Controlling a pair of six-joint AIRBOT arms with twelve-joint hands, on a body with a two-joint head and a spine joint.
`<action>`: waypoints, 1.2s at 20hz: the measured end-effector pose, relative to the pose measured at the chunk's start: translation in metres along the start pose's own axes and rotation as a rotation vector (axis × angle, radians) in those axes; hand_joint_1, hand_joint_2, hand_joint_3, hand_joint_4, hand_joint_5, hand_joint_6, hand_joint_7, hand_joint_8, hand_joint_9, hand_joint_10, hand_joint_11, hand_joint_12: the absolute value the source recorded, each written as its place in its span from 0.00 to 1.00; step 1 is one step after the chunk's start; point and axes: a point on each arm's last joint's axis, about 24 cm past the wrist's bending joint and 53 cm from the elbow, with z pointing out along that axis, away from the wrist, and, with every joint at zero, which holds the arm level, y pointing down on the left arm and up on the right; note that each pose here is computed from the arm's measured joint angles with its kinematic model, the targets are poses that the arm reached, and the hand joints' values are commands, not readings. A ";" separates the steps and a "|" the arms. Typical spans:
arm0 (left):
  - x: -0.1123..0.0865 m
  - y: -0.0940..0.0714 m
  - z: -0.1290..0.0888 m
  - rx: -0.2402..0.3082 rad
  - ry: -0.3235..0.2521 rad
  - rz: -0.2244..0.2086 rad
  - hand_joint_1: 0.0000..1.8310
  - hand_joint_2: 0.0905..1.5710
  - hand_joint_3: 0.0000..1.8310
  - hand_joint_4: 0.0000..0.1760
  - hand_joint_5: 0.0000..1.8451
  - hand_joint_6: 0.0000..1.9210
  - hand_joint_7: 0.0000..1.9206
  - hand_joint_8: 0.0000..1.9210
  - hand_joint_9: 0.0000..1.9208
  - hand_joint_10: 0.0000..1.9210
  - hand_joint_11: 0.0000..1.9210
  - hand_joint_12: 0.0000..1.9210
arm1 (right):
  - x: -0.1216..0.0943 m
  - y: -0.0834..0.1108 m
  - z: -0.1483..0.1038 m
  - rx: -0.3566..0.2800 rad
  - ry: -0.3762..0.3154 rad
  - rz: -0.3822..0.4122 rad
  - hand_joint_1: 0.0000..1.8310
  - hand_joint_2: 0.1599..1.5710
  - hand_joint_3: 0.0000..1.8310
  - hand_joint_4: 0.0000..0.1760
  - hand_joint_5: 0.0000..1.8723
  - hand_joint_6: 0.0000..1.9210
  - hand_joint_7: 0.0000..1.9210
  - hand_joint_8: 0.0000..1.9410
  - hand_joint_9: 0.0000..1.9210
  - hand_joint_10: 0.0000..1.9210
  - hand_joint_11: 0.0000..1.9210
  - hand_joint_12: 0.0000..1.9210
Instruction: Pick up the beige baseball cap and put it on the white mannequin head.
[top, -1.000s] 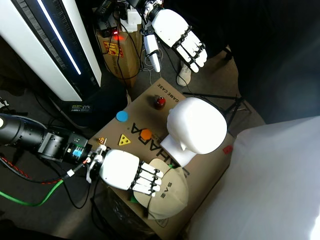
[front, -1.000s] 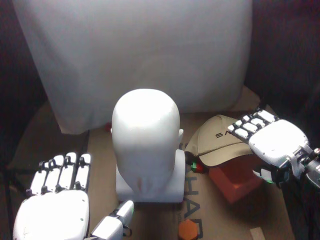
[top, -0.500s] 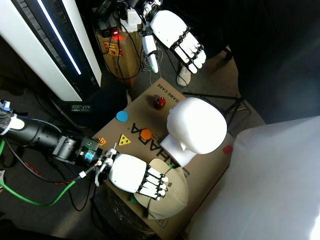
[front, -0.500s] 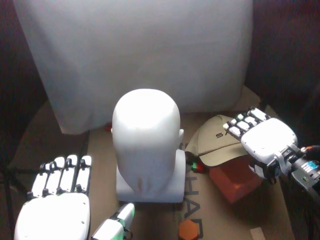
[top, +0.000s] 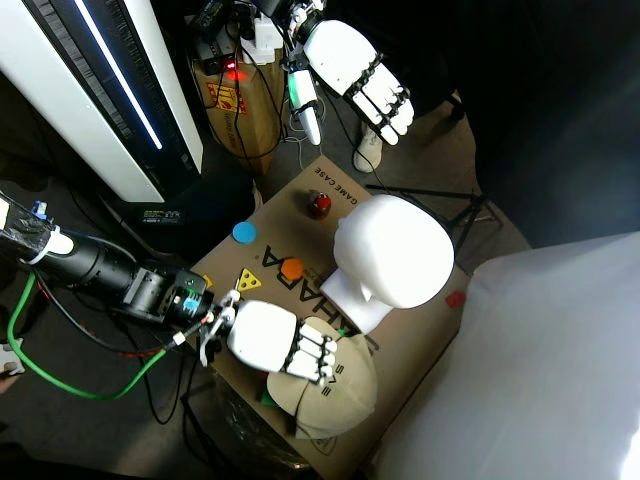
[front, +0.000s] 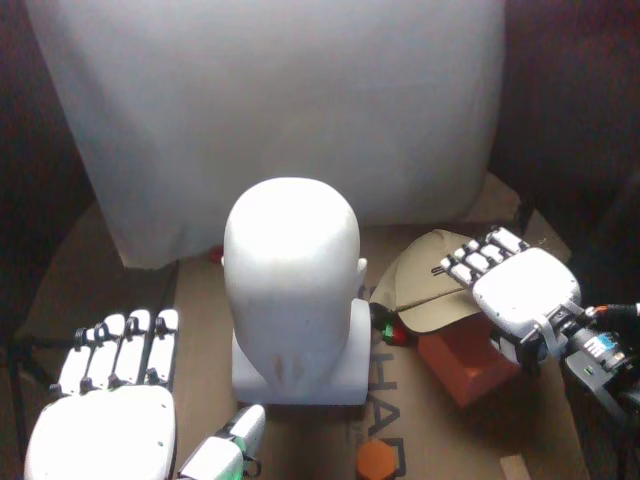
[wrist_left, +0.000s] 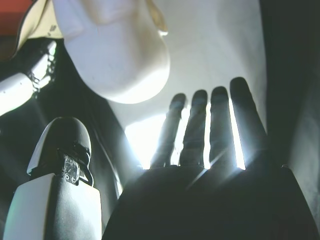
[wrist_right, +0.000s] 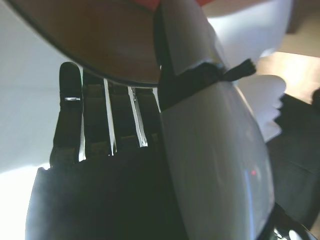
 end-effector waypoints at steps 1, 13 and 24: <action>0.000 0.000 0.000 -0.001 -0.001 0.000 0.00 0.70 0.00 0.00 0.02 0.00 0.00 0.00 0.01 0.00 0.00 0.17 | 0.001 -0.003 0.004 0.011 -0.003 0.000 0.64 0.65 0.00 0.00 0.17 0.00 0.18 0.00 0.16 0.00 0.00 0.49; 0.001 0.001 0.001 -0.001 0.000 -0.001 0.00 0.70 0.00 0.00 0.01 0.00 0.00 0.00 0.01 0.00 0.00 0.18 | 0.004 0.010 0.015 0.004 0.006 0.046 0.64 0.65 0.00 0.00 0.20 0.01 0.22 0.01 0.19 0.01 0.00 0.53; 0.003 0.007 0.019 0.011 -0.004 -0.024 0.00 0.71 0.00 0.00 0.02 0.00 0.00 0.00 0.01 0.00 0.00 0.17 | 0.008 0.008 0.015 0.017 0.024 0.067 0.65 0.66 0.00 0.00 0.25 0.01 0.28 0.01 0.25 0.01 0.02 0.59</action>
